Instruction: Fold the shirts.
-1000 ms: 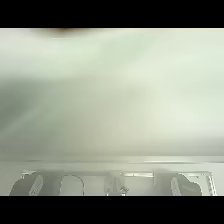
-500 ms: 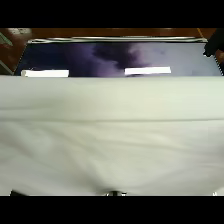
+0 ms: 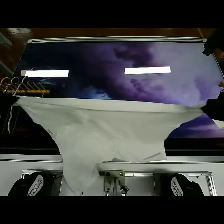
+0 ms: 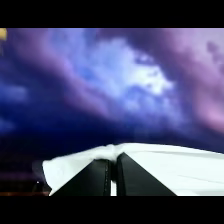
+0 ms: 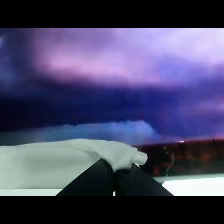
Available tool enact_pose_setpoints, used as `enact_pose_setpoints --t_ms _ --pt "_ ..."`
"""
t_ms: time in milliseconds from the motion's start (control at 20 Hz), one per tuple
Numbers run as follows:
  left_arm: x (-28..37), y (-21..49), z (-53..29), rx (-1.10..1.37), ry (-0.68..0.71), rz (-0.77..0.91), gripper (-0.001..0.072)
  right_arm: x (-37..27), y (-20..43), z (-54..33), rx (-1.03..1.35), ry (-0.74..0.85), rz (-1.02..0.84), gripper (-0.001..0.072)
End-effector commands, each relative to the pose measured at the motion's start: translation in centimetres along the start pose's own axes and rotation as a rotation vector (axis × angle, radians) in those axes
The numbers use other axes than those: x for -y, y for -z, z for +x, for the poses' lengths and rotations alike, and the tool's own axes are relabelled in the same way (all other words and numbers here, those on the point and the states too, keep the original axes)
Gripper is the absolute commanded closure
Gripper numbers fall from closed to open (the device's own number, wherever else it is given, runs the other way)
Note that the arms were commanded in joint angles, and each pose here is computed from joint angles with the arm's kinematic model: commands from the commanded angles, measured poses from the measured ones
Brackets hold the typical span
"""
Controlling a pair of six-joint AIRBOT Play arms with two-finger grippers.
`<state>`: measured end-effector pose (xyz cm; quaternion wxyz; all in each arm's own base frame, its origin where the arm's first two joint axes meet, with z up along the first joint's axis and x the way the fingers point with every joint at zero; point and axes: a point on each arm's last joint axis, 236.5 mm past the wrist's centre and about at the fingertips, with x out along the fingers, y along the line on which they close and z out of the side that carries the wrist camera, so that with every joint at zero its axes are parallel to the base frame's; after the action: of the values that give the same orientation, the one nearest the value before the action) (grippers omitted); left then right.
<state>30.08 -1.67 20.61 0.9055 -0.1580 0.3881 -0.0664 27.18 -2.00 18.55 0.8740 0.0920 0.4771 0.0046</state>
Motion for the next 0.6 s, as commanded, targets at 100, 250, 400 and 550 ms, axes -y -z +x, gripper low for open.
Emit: enact_pose_setpoints --t_ms 100,250,400,550 --pt "-1.7 -3.4 16.5 -0.013 0.058 0.014 0.0671 -2.8 -9.6 14.0 0.200 -0.032 -0.081 0.0652" --pt "0.8 -9.2 22.0 0.141 0.074 0.068 0.0670 -6.5 -16.2 17.3 0.459 -0.068 -0.082 0.0652" --pt "2.2 -11.6 26.0 0.214 0.079 0.079 0.0670 -5.8 -16.9 22.3 0.475 -0.081 0.055 0.0652" --pt "1.3 -10.0 29.4 0.154 0.069 0.068 0.0670 -4.4 -14.7 27.3 0.378 -0.048 0.062 0.0652"
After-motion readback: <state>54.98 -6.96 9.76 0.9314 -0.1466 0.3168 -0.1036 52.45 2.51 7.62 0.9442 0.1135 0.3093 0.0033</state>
